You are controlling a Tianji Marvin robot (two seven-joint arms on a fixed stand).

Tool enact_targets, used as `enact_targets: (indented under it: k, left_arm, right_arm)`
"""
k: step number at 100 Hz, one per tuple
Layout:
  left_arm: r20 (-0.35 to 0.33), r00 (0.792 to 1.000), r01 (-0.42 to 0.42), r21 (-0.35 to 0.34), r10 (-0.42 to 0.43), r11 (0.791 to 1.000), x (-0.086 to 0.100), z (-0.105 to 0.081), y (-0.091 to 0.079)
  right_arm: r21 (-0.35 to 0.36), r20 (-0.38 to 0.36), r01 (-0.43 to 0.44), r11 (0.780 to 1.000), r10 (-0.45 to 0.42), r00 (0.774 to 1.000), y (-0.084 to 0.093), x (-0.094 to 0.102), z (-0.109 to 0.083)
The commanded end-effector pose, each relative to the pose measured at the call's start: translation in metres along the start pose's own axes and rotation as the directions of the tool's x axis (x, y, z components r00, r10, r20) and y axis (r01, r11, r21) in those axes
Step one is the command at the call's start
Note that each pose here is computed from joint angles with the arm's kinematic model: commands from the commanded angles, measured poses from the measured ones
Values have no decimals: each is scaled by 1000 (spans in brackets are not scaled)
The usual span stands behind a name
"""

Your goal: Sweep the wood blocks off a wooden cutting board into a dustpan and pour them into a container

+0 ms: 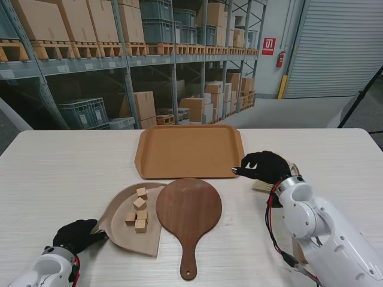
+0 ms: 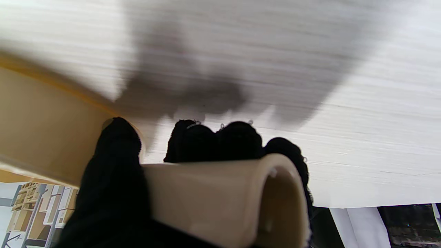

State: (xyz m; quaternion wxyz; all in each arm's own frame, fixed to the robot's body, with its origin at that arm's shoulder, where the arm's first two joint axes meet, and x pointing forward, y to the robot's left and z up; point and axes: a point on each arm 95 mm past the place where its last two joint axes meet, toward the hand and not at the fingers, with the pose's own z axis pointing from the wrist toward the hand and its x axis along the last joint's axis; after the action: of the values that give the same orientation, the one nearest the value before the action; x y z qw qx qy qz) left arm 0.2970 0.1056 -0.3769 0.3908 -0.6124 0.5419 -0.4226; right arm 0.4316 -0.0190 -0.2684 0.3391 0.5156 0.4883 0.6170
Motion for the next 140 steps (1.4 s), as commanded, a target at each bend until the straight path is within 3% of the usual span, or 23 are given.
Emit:
enact_targets:
  k: [1, 20, 45, 103, 140]
  left_arm:
    - [14, 1000, 6, -31, -5, 1000, -2, -3, 8]
    - [18, 1000, 11, -22, -11, 1000, -4, -2, 7]
    - [34, 999, 14, -19, -14, 1000, -6, -4, 7]
    - [121, 993, -1, 2, 1, 1000, -23, -21, 6]
    - [121, 981, 141, 77, -149, 987, -24, -29, -6]
  right_arm:
    - [14, -27, -14, 1000, 14, 1000, -5, 10, 4]
    - [33, -104, -127, 991, 129, 986, -19, 20, 15]
    - [81, -134, -216, 973, 225, 965, -43, 22, 18]
    - [131, -63, -239, 962, 248, 967, -54, 18, 11]
    - [144, -57, -244, 959, 255, 965, -55, 16, 10]
